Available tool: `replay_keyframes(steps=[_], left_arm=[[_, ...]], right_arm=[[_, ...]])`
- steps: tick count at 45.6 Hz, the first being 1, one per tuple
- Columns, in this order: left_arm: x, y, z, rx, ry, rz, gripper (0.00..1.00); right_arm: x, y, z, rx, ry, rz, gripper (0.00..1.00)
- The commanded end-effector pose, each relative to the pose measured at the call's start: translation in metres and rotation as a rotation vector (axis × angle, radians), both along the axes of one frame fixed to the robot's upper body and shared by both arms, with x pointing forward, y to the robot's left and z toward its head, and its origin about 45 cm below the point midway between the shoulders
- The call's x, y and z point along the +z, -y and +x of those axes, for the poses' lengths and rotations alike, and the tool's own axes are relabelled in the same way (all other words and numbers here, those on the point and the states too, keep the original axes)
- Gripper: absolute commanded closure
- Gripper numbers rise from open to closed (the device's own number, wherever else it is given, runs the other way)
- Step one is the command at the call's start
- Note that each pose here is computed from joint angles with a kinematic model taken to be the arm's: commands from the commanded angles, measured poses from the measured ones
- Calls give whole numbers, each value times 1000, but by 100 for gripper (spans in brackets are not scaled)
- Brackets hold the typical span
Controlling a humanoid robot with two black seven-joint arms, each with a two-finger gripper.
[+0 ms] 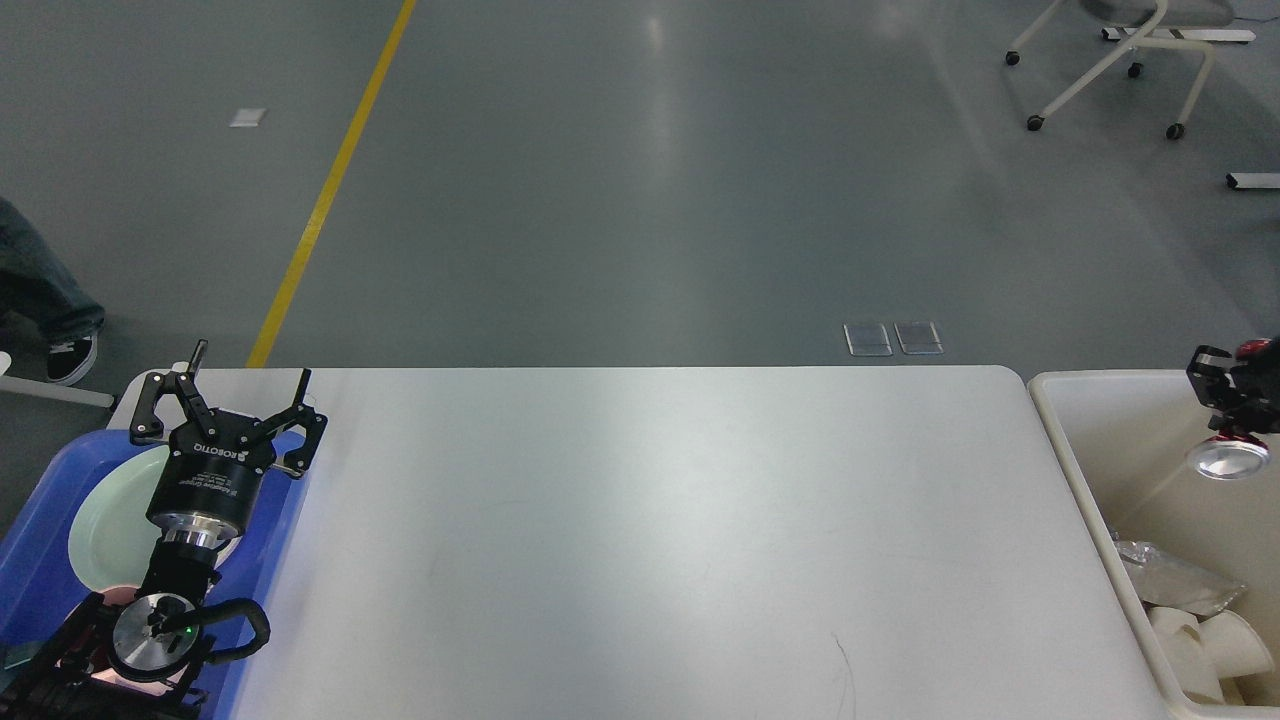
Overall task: Tidy desktop
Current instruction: 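Lower the right gripper into the bin and release the wrapper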
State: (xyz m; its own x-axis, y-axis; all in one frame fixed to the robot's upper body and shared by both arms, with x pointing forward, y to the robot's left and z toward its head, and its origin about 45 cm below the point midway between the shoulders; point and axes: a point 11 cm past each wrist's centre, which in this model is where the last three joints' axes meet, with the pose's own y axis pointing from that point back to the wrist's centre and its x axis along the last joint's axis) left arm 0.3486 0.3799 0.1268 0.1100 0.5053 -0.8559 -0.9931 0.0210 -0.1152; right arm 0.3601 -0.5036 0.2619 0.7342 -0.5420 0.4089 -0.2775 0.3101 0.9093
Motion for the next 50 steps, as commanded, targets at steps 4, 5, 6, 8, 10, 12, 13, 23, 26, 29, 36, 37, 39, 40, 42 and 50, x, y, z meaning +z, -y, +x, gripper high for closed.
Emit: replay_keyframes(steps=[4, 5, 6, 8, 10, 12, 13, 23, 26, 29, 36, 37, 39, 40, 42, 50], left_arm=[[0, 0, 0, -1, -1, 0, 4], [0, 0, 0, -1, -1, 0, 4], [0, 0, 0, 0, 0, 0, 4], [0, 0, 0, -1, -1, 0, 4], [0, 1, 0, -1, -1, -1, 4], [0, 0, 0, 0, 0, 0, 4], [0, 0, 0, 0, 0, 0, 4], [0, 0, 0, 0, 0, 0, 4], [0, 0, 0, -1, -1, 0, 4], [0, 0, 0, 0, 0, 0, 4], [0, 0, 0, 0, 0, 0, 4], [0, 0, 0, -1, -1, 0, 4], [0, 0, 0, 0, 0, 0, 4], [0, 0, 0, -1, -1, 0, 4], [0, 1, 0, 0, 0, -1, 4], [0, 0, 0, -1, -1, 0, 4]], right_arm=[[-61, 49, -7, -73, 51, -48, 100], [-69, 52, -10, -82, 53, -50, 100], [-76, 57, -13, -91, 60, -57, 100], [-90, 63, -19, -108, 76, -73, 100], [-106, 68, -26, -119, 93, -95, 100], [-122, 67, -33, -118, 110, -122, 100], [-129, 67, -35, -114, 122, -140, 100], [-189, 60, -68, -77, 194, -294, 100], [-200, 57, -77, -73, 204, -313, 100], [-209, 56, -84, -75, 221, -330, 100], [-227, 51, -101, -98, 217, -319, 100], [-228, 50, -102, -98, 214, -317, 100], [-230, 50, -105, -101, 211, -316, 100], [-231, 50, -106, -101, 208, -317, 100], [-233, 49, -109, -100, 201, -314, 100], [-239, 43, -111, -94, 194, -303, 100]])
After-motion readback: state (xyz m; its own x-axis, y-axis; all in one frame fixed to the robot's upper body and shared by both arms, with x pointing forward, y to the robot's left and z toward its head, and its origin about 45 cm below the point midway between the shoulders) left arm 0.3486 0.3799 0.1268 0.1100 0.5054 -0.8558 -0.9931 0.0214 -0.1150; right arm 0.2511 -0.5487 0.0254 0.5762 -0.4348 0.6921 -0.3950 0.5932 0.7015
